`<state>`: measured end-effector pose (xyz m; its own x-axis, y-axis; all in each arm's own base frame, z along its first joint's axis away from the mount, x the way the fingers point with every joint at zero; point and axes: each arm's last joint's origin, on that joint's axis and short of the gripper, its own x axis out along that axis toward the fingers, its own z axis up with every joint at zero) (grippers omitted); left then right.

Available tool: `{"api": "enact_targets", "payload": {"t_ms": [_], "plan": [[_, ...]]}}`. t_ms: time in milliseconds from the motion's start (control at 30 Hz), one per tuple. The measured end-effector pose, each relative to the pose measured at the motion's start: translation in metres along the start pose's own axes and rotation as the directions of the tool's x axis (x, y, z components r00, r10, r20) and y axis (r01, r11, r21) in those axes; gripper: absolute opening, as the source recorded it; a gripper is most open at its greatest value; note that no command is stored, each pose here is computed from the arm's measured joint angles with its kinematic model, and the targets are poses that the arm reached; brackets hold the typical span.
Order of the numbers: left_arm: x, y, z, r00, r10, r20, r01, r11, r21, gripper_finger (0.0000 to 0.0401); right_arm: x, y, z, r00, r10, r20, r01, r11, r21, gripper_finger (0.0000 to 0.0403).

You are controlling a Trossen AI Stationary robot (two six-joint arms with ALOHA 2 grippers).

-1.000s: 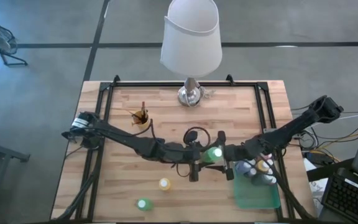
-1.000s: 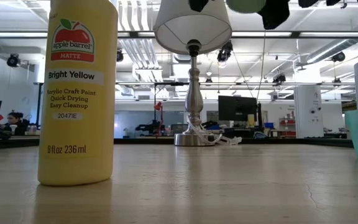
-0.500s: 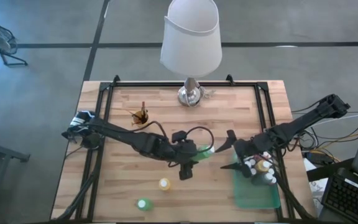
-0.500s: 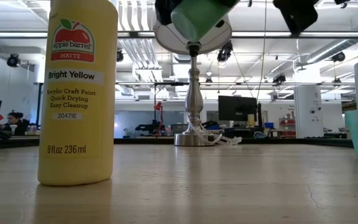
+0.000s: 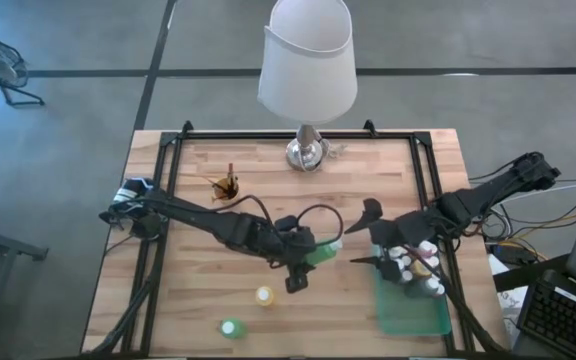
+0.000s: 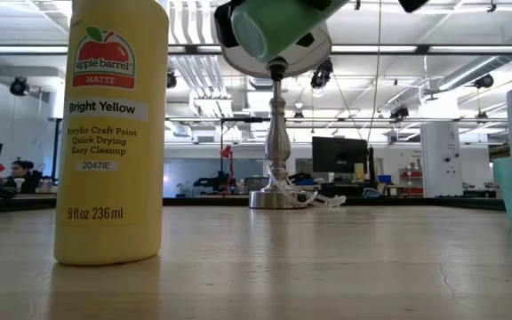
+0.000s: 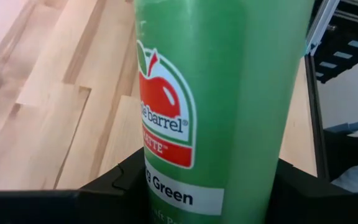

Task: Pick & Place Paint Supplies
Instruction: Put the green paint bottle into the green bin

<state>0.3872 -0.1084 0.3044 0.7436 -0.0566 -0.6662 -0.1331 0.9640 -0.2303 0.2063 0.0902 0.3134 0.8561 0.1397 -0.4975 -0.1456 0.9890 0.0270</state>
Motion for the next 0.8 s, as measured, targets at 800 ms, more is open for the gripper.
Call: {"api": "enact_targets", "payload": {"t_ms": [800], "plan": [[0.010,0.005,-0.011,0.999,0.040,-0.033,-0.038,0.996,0.079,0.0206,0.046,-0.005,0.026,0.988,-0.048,-0.149,0.043,0.998,-0.034,0.0256]]}}
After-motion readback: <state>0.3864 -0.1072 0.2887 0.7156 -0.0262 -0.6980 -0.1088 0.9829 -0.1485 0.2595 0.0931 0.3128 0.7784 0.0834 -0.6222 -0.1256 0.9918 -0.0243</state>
